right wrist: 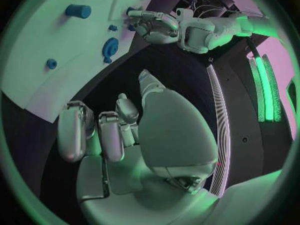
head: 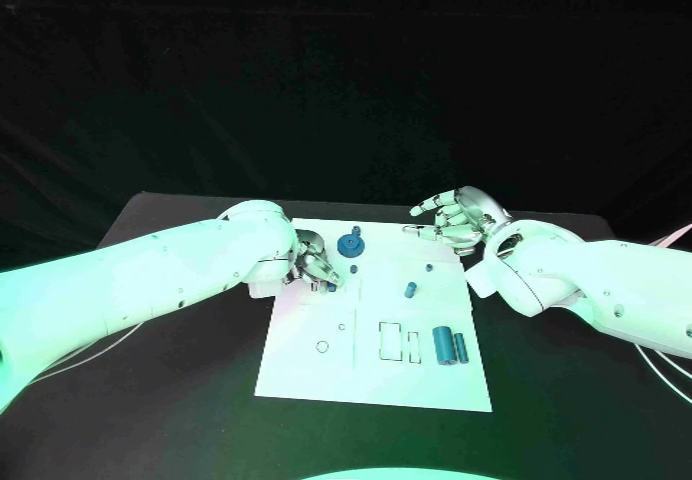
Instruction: Assemble the parts on the task board
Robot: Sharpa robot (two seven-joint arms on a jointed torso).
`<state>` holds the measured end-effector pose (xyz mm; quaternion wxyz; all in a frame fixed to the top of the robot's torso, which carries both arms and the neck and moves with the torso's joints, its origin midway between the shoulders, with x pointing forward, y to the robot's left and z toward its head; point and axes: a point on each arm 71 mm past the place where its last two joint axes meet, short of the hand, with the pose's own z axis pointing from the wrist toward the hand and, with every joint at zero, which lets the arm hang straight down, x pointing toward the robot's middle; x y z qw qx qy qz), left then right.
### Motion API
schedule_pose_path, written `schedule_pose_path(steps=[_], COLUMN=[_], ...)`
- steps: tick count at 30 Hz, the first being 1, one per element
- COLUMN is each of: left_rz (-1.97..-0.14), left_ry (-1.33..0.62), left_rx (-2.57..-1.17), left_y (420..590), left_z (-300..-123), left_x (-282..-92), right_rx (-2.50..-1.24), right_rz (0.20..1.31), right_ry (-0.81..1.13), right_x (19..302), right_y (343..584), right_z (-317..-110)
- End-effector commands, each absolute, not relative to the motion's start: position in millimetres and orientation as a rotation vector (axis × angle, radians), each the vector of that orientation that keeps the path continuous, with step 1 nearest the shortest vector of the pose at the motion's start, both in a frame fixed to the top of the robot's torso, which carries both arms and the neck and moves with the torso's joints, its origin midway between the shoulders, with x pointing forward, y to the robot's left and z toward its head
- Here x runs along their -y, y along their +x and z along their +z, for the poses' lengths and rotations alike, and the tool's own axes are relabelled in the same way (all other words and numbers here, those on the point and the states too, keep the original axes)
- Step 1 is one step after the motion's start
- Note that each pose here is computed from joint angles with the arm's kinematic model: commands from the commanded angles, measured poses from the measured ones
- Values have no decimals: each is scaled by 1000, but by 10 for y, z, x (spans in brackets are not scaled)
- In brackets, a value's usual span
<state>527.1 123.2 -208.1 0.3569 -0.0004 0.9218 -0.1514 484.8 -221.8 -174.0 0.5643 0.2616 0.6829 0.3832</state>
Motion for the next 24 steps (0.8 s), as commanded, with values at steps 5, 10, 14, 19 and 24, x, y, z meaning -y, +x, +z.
schedule_pose_path(steps=[5, 10, 14, 19, 24], left_rz=[-394, -393, -398, -413, -433], left_ry=[-2, -13, -32, -60, -91], left_rx=[-2381, -2374, -2362, -2354, -2346], left_y=[5268, 5274, 5277, 5274, 5273], left_z=[-2094, -2093, -2087, -2065, -2033], left_x=[-1219, -1240, -1272, -1315, -1355], right_rx=[-1608, -1608, -1607, -1605, -1604], right_rz=[905, 904, 904, 904, 903], right_ry=[612, 612, 612, 613, 613], right_x=[2216, 2219, 2219, 2223, 2228], right_y=[4844, 4844, 4845, 4846, 4848], right_z=[-1741, -1741, -1741, -1740, -1740])
